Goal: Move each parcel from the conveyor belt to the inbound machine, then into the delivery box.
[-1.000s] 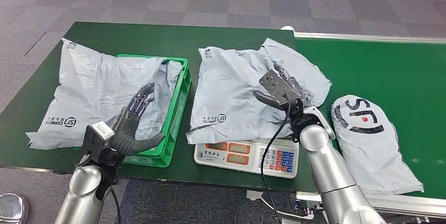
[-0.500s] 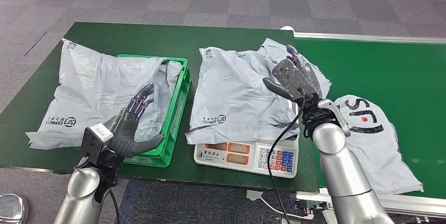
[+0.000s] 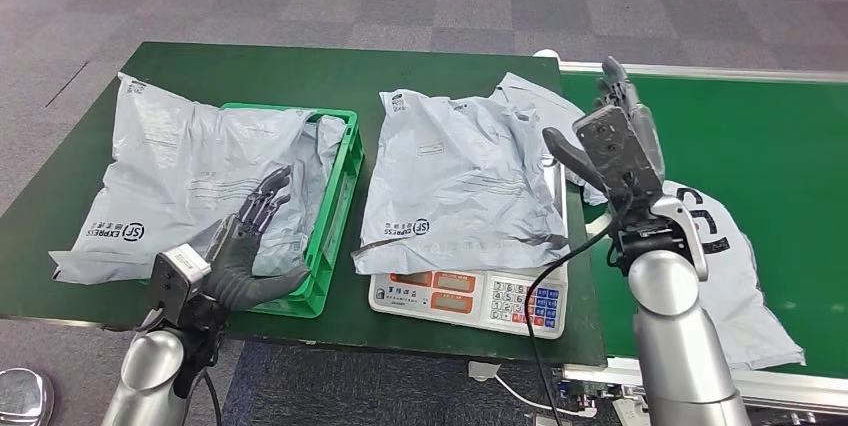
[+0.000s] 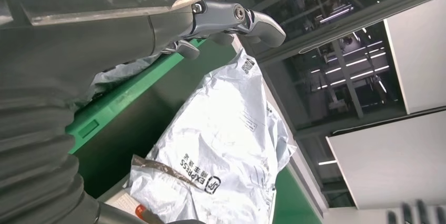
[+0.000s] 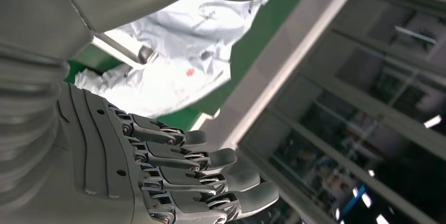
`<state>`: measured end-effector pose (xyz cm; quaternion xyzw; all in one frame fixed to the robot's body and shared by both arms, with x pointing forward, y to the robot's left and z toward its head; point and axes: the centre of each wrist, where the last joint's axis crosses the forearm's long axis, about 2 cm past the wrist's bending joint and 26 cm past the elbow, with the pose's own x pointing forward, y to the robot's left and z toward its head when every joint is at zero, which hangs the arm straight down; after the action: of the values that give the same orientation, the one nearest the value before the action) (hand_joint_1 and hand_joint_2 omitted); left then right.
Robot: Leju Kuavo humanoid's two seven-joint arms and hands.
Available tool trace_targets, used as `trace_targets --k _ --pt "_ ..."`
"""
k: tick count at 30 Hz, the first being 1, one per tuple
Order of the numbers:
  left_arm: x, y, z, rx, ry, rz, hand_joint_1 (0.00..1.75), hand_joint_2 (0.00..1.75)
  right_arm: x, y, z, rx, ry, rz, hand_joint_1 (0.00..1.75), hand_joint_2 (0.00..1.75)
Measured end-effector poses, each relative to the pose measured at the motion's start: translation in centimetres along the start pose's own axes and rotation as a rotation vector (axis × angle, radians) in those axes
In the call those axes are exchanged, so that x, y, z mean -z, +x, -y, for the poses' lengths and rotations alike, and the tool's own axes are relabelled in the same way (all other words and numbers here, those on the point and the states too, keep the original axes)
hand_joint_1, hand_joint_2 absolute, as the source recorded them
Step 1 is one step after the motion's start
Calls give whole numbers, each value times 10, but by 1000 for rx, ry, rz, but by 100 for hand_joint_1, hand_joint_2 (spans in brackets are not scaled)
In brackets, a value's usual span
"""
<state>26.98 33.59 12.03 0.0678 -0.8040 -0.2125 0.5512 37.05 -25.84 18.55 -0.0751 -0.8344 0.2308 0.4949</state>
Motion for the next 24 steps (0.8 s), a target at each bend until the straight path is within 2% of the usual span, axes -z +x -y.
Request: trace_targets --k 14,20,24 --pt "-8 10 2 8 3 9 0 175 -48 6 11 -40 -120 18 0 175" --pt "-16 9 3 4 -2 -8 0 175 -94 1 15 -35 -169 -44 0 175" --pt "-17 9 4 5 -2 -7 0 175 -108 1 19 -43 -182 -59 0 175"
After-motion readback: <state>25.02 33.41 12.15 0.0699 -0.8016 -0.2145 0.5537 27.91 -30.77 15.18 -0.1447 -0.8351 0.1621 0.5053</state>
